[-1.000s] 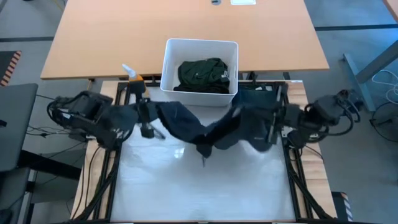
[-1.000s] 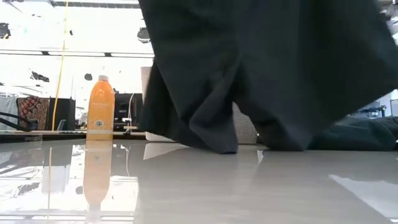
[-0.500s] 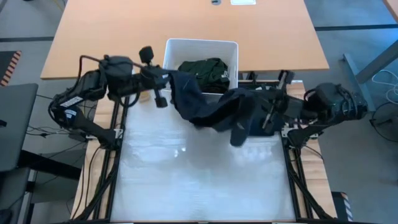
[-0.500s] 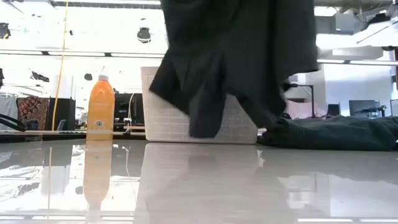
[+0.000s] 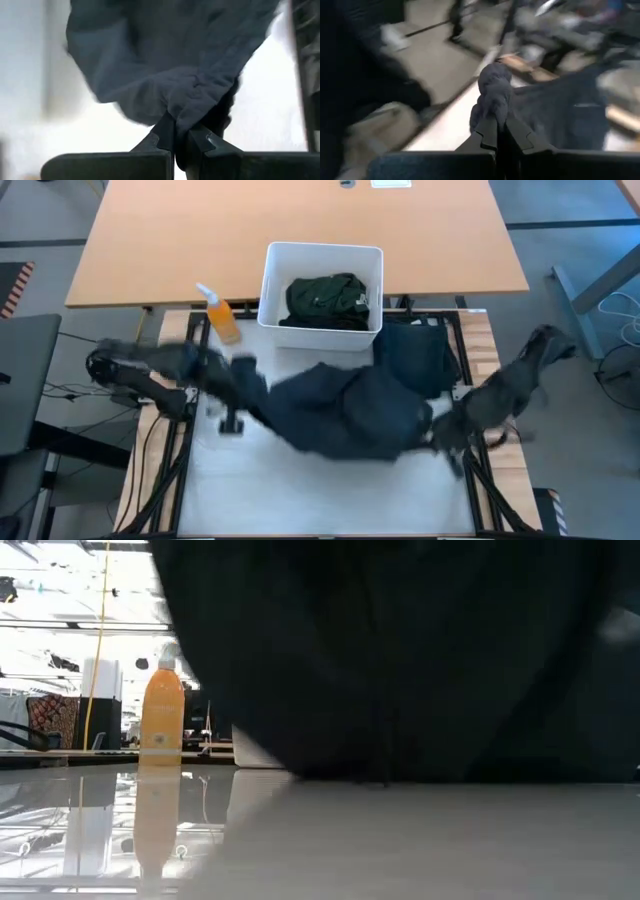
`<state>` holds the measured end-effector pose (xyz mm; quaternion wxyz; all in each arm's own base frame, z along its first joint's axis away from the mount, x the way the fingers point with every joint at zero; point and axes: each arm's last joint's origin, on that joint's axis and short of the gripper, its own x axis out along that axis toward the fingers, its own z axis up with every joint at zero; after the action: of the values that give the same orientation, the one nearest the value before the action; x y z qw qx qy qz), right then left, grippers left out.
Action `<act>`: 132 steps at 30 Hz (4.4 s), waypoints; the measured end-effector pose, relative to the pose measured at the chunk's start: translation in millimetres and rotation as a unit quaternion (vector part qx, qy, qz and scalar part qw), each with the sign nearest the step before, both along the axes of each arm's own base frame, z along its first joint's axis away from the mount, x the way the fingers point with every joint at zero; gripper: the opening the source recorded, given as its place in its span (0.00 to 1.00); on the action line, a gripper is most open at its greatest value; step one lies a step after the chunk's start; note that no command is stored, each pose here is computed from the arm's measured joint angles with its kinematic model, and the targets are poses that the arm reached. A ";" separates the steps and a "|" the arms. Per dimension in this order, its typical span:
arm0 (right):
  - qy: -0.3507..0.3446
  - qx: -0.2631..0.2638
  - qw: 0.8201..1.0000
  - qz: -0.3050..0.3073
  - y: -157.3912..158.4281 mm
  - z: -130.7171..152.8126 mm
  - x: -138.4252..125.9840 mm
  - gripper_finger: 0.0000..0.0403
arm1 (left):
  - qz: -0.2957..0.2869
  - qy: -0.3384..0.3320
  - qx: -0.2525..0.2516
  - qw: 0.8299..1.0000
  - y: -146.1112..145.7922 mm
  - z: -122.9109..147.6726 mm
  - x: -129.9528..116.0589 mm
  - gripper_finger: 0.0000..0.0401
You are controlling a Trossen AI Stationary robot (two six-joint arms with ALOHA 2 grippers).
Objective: Fold laundry
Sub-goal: Fold the black shorts
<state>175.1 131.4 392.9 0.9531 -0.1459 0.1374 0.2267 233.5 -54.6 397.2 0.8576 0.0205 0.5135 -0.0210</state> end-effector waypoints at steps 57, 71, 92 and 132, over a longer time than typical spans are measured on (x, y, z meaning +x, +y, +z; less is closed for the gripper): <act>0.030 0.006 1.000 -0.001 -46.0 -209.3 370.4 0.07 | 0.164 -0.068 0.028 0.984 -135.7 -122.8 -73.8 0.24; 0.038 0.005 0.999 0.000 -45.5 -210.4 369.7 0.07 | 0.131 -0.033 0.056 0.989 -130.6 -162.7 -79.5 0.43; 0.049 0.039 0.998 -0.014 -46.0 -204.7 368.7 0.16 | 0.111 -0.034 0.046 0.992 -123.5 -174.7 -63.9 0.08; 0.424 0.155 0.838 -0.308 32.1 -222.6 73.6 0.43 | 0.063 -0.028 0.021 0.997 -135.1 -173.7 -69.0 0.00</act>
<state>248.7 163.5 170.3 0.8323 0.1637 0.5293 -0.0202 164.4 -189.7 223.5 0.8707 0.0070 0.4898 0.0442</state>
